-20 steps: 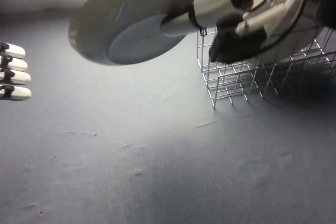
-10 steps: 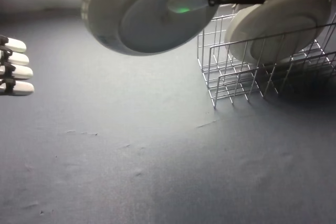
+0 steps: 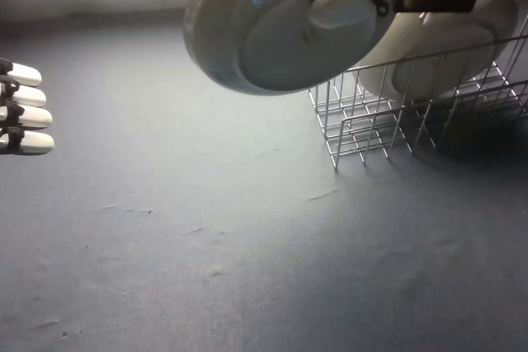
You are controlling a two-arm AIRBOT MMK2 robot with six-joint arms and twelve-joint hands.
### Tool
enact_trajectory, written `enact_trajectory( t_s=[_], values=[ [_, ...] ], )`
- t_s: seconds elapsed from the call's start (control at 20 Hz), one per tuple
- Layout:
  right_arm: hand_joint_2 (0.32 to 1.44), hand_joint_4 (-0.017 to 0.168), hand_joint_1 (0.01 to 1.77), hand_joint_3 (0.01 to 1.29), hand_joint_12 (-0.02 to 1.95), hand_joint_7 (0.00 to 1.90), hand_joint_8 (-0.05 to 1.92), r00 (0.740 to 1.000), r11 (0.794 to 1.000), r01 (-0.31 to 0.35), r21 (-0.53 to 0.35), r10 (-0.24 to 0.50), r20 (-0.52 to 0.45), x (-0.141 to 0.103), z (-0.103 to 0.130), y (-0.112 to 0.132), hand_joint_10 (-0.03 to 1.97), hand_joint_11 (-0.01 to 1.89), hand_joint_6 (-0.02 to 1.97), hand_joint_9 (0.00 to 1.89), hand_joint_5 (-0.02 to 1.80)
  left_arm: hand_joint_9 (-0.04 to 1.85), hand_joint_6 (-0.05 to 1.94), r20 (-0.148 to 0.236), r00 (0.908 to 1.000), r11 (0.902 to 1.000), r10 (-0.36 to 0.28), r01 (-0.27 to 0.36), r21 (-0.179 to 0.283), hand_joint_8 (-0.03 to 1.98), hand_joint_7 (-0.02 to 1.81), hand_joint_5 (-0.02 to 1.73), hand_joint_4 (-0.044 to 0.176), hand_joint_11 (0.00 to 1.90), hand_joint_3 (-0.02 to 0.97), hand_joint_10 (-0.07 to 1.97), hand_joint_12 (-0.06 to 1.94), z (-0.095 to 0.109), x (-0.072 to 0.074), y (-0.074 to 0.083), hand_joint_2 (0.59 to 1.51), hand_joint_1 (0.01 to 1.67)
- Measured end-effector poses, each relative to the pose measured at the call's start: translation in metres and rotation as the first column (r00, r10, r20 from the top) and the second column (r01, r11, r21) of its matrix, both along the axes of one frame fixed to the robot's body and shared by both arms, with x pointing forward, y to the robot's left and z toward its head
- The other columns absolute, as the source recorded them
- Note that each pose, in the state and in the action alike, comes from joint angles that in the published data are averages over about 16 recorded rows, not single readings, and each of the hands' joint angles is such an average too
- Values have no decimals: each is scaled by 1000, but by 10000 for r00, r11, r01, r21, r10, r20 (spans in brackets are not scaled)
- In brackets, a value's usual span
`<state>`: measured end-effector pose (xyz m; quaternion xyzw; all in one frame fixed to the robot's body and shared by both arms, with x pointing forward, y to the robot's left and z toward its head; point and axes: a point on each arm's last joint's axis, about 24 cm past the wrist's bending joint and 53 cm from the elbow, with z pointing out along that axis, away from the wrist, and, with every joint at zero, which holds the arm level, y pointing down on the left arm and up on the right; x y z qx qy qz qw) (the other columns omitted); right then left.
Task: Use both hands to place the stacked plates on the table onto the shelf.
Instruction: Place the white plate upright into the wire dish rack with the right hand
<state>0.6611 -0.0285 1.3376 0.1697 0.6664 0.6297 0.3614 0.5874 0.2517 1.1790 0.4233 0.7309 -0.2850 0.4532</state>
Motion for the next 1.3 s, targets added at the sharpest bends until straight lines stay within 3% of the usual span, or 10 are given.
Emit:
enact_trajectory(
  t_s=[0.6, 0.9, 1.3],
  values=[
    [977, -3, 1360, 13, 1139, 1072, 791, 9980, 9980, 589, -245, -595, -234, 15, -16, -27, 1081, 644, 917, 910, 975, 16, 12, 21, 9995, 9991, -318, 318, -287, 10, 17, 22, 4, 17, 7, 7, 7, 4, -5, -17, 1008, 14],
    [977, -3, 1362, 13, 1147, 1067, 803, 9952, 9957, 901, -229, -909, -369, 16, -19, -46, 1098, 638, 918, 901, 974, 16, 13, 64, 9996, 9991, -272, 274, -335, 10, 15, 22, 4, 17, 8, 7, 6, 2, 1, -26, 1008, 14],
    [977, -3, 1365, 13, 1129, 1069, 795, 9897, 9902, 1336, -395, -1354, -471, 14, -25, -74, 1086, 647, 919, 904, 973, 16, 13, 206, 9995, 9980, -231, 243, -587, 10, 14, 21, 4, 17, 7, 7, 7, 1, 11, -56, 1007, 13]
  ],
)
